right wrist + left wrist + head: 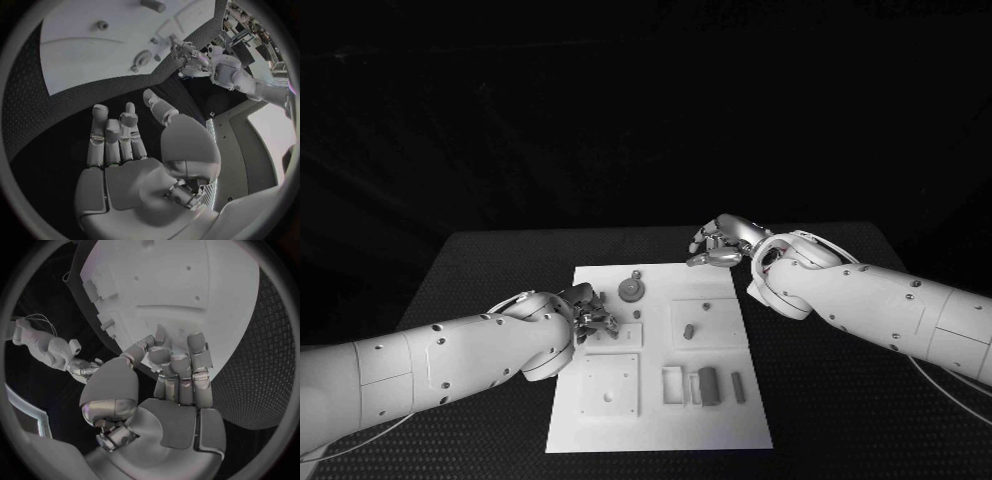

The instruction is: Assemble the parts on the task board

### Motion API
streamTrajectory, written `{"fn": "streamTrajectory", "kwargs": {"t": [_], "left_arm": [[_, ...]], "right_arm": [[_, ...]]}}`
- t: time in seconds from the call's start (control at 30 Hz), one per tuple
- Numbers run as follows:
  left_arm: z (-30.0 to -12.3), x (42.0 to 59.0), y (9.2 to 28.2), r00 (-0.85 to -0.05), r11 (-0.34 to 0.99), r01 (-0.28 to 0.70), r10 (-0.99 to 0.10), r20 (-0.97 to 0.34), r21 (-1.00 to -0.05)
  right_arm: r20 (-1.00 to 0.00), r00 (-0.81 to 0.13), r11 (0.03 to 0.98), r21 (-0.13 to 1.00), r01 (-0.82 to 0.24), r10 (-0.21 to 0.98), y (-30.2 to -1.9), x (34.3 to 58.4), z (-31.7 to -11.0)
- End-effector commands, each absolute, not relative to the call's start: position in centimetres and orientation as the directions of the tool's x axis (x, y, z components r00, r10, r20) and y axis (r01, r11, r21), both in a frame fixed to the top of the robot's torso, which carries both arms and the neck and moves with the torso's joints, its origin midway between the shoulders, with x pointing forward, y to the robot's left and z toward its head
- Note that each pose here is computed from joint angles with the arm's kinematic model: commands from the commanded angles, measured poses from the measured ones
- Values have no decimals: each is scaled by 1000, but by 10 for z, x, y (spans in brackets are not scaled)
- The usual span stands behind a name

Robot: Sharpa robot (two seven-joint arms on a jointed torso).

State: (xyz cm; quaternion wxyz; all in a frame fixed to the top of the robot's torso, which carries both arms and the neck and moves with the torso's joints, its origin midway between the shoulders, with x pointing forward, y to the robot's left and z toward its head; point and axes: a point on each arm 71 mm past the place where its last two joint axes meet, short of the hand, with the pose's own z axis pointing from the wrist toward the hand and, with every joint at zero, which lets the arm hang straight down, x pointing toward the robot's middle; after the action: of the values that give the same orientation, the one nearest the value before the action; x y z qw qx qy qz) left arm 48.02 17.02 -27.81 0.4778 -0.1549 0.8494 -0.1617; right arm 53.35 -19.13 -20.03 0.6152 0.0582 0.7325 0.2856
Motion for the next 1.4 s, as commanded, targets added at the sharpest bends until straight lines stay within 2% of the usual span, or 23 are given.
{"fn": "streamTrajectory", "kwargs": {"t": [0.03, 1.4], "left_arm": [[-279, 479, 168, -499, 896, -106, -423, -757, -431], [-281, 477, 168, -527, 900, -94, -408, -745, -425]], "right_arm": [[-868, -241, 828, 491, -272, 435, -190, 533, -200], [-867, -244, 829, 491, -268, 435, -192, 533, -201]]}}
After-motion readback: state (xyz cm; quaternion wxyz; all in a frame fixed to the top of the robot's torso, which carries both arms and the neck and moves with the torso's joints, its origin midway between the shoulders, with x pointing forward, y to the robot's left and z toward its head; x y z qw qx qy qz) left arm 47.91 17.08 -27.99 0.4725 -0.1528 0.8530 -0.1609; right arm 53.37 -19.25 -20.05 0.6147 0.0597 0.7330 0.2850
